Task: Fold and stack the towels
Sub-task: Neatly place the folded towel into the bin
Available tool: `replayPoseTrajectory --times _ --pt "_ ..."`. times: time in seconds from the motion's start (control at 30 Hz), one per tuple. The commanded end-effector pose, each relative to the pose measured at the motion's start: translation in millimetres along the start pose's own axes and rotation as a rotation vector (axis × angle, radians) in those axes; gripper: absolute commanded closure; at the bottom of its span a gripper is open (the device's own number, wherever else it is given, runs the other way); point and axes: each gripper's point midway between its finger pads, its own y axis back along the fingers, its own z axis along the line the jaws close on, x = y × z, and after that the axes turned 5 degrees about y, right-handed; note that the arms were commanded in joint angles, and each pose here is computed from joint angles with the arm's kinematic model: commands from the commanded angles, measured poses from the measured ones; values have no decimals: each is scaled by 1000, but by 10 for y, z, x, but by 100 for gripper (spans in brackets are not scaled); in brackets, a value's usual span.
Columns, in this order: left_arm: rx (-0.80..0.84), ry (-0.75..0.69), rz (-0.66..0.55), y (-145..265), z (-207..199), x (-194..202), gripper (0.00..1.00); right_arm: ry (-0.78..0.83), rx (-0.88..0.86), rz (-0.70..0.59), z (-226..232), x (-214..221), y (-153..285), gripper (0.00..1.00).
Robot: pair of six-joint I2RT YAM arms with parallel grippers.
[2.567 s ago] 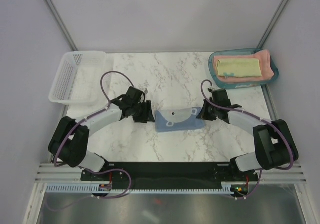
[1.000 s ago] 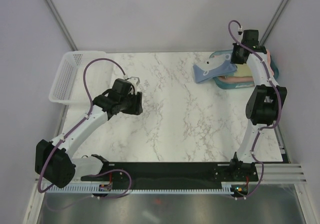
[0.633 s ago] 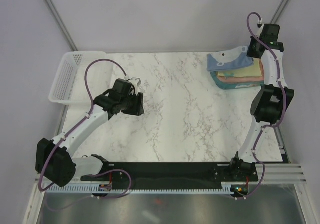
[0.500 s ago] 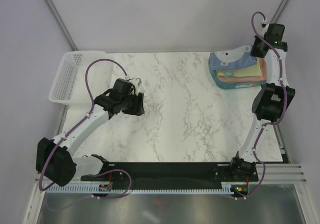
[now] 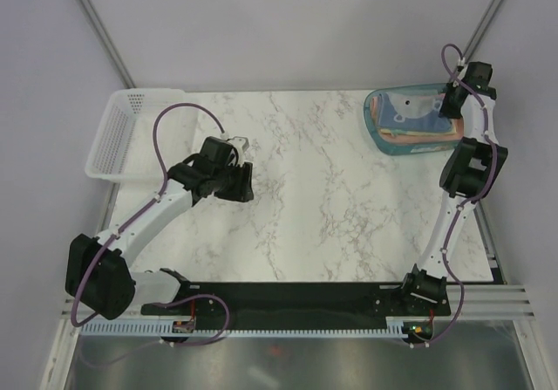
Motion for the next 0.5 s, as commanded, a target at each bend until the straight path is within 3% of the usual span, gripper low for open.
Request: replayPoseTrajectory --times 0.0,0.07,0.3,0.4,0.43,0.47 --pt "34 -37 -20 -1 -60 -100 41 -1 33 -116 -49 -361 85 73" --pt "42 -37 -16 -5 -75 -96 41 -3 27 -137 -29 -415 123 57" --pt "71 -36 -33 45 -139 -142 40 -58 1 -247 89 -767 675 33" --pt "97 -41 -86 186 -222 -284 39 -89 27 -324 157 -984 1236 2" --pt "109 -42 -113 251 -259 -347 38 -102 37 -313 192 -924 1296 2" --pt "135 -46 -159 370 -335 -457 31 -123 31 -323 233 -927 1414 2"
